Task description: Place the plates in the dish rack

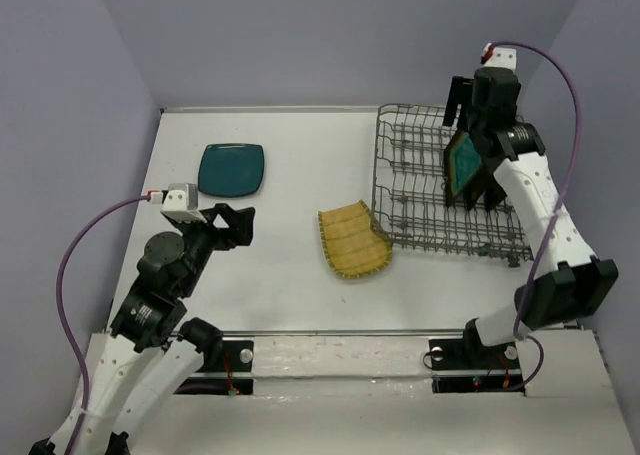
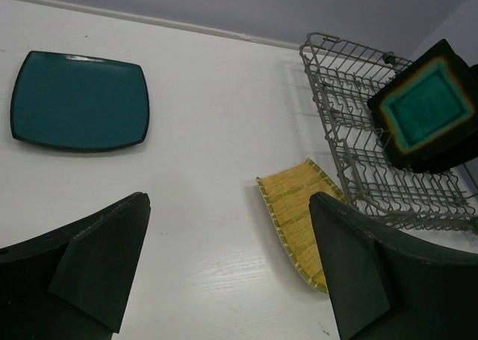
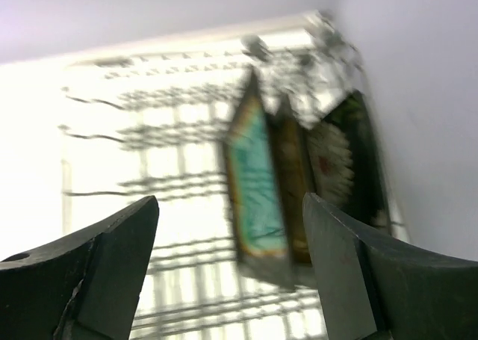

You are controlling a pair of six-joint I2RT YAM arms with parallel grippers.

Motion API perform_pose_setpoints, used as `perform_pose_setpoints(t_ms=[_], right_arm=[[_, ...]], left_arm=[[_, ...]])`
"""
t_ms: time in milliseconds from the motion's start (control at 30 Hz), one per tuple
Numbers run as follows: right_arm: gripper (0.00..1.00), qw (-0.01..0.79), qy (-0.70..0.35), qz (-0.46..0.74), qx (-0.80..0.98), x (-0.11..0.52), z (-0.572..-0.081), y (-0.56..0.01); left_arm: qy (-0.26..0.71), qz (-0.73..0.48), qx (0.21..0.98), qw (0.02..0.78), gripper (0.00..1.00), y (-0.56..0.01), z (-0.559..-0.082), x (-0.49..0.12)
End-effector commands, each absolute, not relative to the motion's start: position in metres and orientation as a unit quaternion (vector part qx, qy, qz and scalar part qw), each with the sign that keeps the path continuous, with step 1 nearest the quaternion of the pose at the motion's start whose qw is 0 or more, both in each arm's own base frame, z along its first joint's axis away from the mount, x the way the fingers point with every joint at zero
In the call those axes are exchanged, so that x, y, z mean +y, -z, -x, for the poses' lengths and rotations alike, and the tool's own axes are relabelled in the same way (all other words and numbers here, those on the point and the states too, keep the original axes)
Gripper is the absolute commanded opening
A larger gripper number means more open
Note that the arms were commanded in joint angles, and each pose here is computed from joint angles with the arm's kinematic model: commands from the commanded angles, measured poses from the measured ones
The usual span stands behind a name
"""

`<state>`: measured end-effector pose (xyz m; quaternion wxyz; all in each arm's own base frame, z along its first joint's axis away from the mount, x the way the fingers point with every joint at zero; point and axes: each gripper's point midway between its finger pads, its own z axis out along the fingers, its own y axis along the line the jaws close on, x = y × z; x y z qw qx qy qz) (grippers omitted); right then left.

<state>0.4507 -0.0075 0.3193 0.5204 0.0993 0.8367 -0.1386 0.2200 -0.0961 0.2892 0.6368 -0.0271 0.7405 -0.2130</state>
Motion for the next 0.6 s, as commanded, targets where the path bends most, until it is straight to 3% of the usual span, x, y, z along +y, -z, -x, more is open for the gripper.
perform_pose_setpoints(t_ms=[0,100,200,267,400,567], right_arm=[[0.83,0.636,-0.027,-0.072,0.768,0.068,-0.446,-0.368],[0.8,0.682,-0.166,-0.038,0.711,0.121,-0.42,-0.397],[0.74,0.675,-0.282,-0.004,0.681,0.176,-0.388,-0.386],[0.73,0.651,-0.344,0.018,0.677,0.21,-0.368,-0.371],[0.71,0.609,-0.394,0.052,0.687,0.247,-0.338,-0.344],[0.7,0.574,-0.404,0.062,0.71,0.248,-0.316,-0.308]], left_arm=[[0.216,0.055,0.734,0.642,0.99,-0.298,-0.233,-0.094],[0.245,0.079,0.741,0.621,0.99,-0.292,-0.241,-0.1],[0.332,0.102,0.706,0.617,0.99,-0.304,-0.248,-0.124],[0.335,0.133,0.707,0.608,0.99,-0.293,-0.263,-0.126],[0.31,0.216,0.712,0.592,0.98,-0.263,-0.304,-0.123],[0.263,0.319,0.699,0.583,0.95,-0.22,-0.35,-0.1]])
